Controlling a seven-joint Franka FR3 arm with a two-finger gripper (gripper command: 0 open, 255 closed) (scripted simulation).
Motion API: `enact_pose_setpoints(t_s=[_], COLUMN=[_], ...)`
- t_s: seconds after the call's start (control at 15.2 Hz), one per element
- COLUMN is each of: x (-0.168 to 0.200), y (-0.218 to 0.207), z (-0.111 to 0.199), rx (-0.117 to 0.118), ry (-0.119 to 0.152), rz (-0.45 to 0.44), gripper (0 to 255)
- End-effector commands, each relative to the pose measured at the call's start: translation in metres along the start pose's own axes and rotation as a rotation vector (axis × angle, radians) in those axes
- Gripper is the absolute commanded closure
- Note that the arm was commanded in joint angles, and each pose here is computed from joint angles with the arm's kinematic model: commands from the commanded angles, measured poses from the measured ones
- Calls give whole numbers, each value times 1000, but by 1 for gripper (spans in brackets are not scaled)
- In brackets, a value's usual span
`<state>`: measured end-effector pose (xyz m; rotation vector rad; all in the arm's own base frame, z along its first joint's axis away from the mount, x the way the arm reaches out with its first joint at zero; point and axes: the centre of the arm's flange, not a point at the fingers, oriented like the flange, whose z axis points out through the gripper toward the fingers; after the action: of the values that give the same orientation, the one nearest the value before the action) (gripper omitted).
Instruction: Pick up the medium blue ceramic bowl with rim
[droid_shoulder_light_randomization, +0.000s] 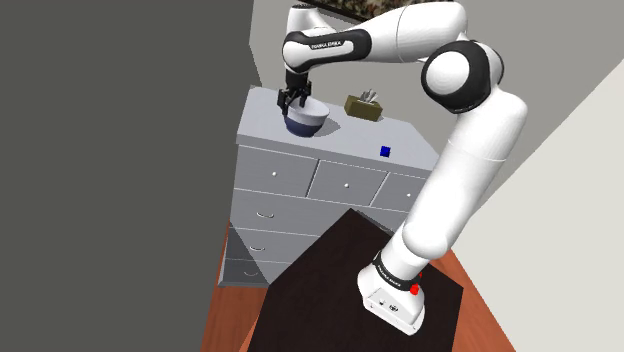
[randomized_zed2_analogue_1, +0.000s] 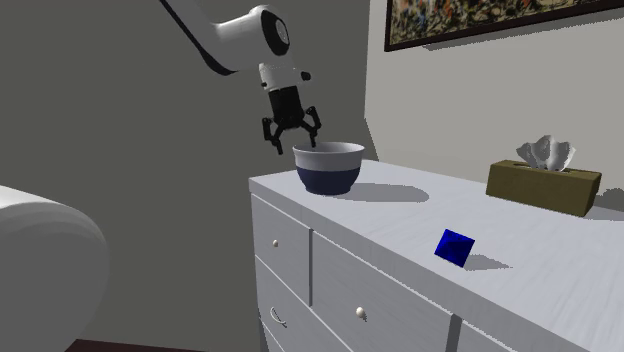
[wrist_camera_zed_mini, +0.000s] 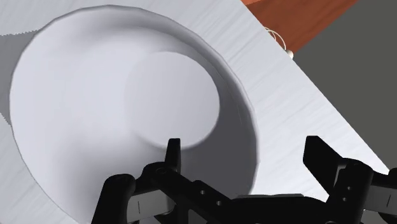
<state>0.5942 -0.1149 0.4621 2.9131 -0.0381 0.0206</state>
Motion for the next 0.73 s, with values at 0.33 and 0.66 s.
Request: enact_pose_setpoints(t_s=[0.33,0.66], x=[-1,-1], y=[-4,-5], z=[18,18], rx=[0,0], ry=[0,0], rz=[0,0], gripper=[255,255])
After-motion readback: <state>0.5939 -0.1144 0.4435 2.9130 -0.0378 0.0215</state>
